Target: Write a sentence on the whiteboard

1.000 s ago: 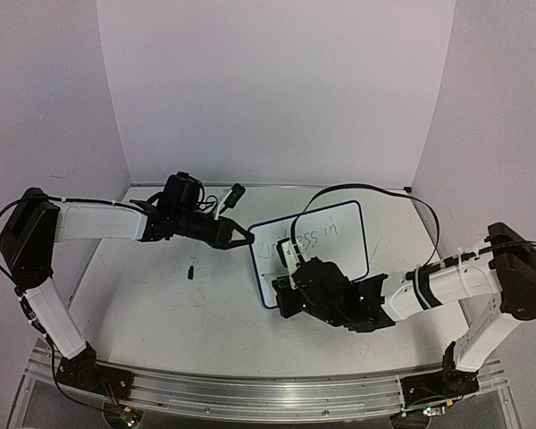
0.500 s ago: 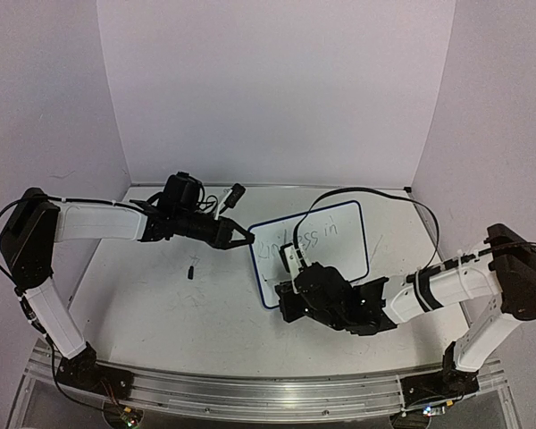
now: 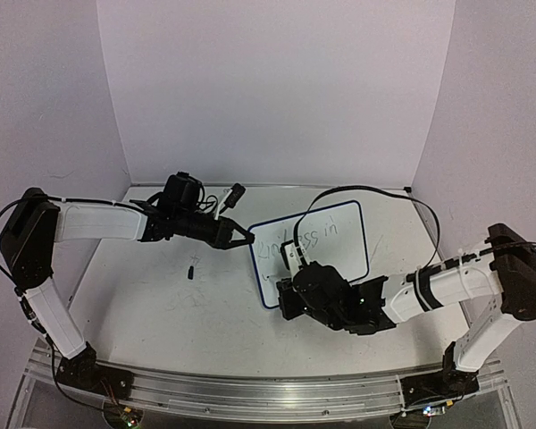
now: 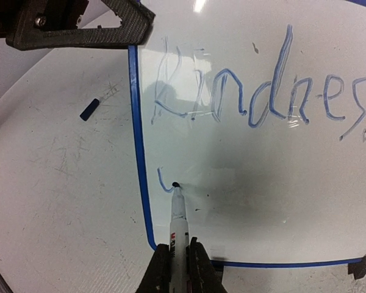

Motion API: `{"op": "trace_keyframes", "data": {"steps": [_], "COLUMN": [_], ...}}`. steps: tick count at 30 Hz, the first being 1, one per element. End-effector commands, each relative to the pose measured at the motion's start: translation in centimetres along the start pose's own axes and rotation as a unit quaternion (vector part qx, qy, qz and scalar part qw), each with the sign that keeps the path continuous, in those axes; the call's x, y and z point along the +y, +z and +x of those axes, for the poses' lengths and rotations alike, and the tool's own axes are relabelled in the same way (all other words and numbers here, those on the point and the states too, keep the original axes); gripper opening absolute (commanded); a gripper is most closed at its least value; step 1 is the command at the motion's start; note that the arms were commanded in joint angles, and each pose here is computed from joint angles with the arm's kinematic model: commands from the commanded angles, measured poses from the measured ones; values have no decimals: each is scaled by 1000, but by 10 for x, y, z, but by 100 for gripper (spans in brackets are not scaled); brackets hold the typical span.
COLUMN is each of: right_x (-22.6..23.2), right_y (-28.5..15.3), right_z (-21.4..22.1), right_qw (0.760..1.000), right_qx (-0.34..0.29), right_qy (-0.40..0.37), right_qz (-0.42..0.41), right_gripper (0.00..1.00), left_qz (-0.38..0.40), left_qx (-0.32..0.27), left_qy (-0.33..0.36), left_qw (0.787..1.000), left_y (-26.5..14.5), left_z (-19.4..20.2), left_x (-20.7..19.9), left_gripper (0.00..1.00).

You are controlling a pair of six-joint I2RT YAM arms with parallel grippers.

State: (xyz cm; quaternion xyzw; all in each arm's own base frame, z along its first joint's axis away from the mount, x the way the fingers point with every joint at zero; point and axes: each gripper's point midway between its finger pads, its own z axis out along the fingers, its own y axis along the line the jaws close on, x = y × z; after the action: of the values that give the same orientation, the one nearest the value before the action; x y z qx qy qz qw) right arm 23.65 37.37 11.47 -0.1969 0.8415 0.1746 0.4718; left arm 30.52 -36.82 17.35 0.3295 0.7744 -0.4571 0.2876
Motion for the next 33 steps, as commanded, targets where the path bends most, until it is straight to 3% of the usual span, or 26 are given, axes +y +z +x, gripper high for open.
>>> {"op": "trace_keyframes", "data": {"steps": [1,8,33], "right_x": [-14,-10,-15], "right_y": [-2,1,-2], "right_z": [-33,-39,21], "right_qw": [998,998,1000], "right_qx": [-43,-49,24], "right_qy": [10,4,9], "right_qz": [42,41,17], "right_gripper": [0,0,0], "left_qz": [-30,-29,-30], "left_qx": [17,18,16], "left_qy": [18,18,22], "left_qw": [999,999,999], "left_y": [0,0,0], "left_z": [12,13,11], "left_x": [9,8,7], "left_gripper": [0,0,0]}}
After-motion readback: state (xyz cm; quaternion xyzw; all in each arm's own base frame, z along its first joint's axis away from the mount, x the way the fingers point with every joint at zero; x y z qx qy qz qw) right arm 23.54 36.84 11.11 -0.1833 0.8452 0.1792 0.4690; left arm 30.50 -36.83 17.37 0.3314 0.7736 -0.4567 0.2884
